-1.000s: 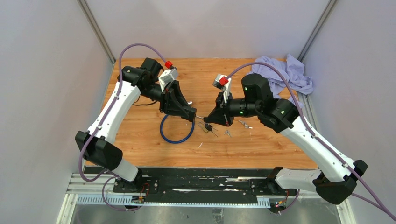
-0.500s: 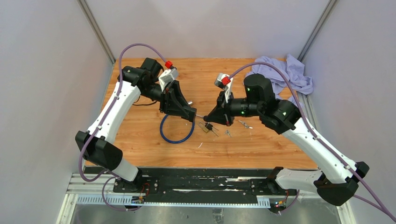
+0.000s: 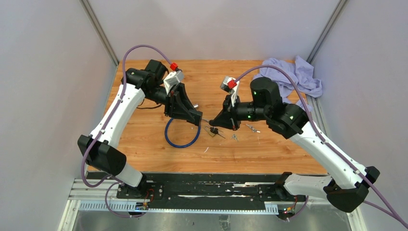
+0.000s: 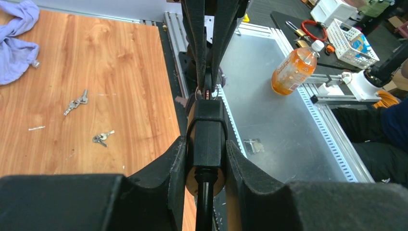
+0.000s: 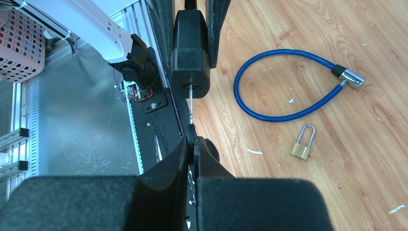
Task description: Unlock with the key
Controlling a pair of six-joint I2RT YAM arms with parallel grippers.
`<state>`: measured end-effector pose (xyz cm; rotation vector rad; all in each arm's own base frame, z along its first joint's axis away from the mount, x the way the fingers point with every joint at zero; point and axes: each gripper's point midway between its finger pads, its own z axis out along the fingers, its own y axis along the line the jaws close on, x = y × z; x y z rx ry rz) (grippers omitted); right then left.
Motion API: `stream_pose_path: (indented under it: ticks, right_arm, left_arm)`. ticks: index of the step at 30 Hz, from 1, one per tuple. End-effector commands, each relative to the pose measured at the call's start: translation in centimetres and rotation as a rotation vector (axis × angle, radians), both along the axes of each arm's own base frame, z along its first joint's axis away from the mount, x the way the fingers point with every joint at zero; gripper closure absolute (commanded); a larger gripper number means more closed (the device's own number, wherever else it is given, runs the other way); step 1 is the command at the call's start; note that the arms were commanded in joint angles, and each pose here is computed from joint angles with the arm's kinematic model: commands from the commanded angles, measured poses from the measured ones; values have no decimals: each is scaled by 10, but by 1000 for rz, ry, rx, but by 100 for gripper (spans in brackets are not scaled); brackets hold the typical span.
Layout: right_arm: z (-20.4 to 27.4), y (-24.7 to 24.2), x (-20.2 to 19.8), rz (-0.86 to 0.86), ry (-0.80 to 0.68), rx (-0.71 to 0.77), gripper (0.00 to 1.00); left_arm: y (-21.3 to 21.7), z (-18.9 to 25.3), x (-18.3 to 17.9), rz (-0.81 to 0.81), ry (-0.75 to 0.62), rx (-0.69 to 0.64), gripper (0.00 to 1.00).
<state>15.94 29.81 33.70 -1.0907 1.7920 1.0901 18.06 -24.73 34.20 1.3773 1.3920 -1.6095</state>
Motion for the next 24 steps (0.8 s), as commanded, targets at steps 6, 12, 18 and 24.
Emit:
stream_pose_path:
  ticks: [6, 12, 18, 24]
  right_arm:
    - [-1, 3, -10, 26, -3, 14, 99]
    - [0, 1, -11, 23, -6, 18, 100]
    - [-1, -2, -12, 18, -9, 16, 99]
    - [-1, -2, -13, 18, -6, 15, 99]
  left_arm:
    - [-3, 26, -9, -32, -4, -89, 100]
    - [-3, 26, -10, -32, -3, -89, 100]
    - [-3, 26, -9, -32, -2, -87, 100]
    - [-3, 26, -10, -32, 2, -87, 100]
